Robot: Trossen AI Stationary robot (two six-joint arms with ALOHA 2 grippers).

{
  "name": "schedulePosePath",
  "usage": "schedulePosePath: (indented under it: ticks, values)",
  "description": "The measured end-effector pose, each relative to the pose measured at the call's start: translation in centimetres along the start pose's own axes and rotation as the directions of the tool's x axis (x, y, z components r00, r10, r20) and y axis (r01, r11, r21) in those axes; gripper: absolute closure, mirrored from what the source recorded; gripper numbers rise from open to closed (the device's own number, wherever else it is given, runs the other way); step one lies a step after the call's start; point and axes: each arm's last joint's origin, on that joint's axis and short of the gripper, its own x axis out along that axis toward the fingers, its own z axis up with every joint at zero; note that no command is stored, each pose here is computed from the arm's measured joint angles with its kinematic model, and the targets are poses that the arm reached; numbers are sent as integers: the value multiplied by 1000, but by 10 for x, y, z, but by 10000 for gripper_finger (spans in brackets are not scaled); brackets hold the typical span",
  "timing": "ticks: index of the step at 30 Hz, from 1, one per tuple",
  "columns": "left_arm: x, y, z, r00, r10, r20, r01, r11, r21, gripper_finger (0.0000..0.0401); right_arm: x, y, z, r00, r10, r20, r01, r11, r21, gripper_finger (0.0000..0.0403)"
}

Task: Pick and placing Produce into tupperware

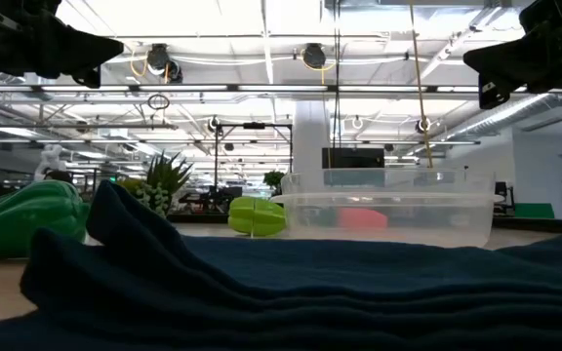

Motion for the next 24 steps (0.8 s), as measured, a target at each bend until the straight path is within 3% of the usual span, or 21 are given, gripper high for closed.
schedulePosePath:
  ticks: [9, 15, 24]
  values:
    - [0, 0, 1, 1000, 1, 9, -1, 1000, -8, 400, 0, 0, 0, 1000, 0, 0, 0, 1000, 0, 403]
    - [0, 0, 3, 999, 5, 33, -2, 996, -94, 400, 0, 0, 0, 1000, 0, 0, 0, 1000, 0, 403]
    - [0, 0, 4, 999, -13, 38, 17, 996, -89, 400, 0, 0, 0, 1000, 0, -1, 0, 1000, 0, 403]
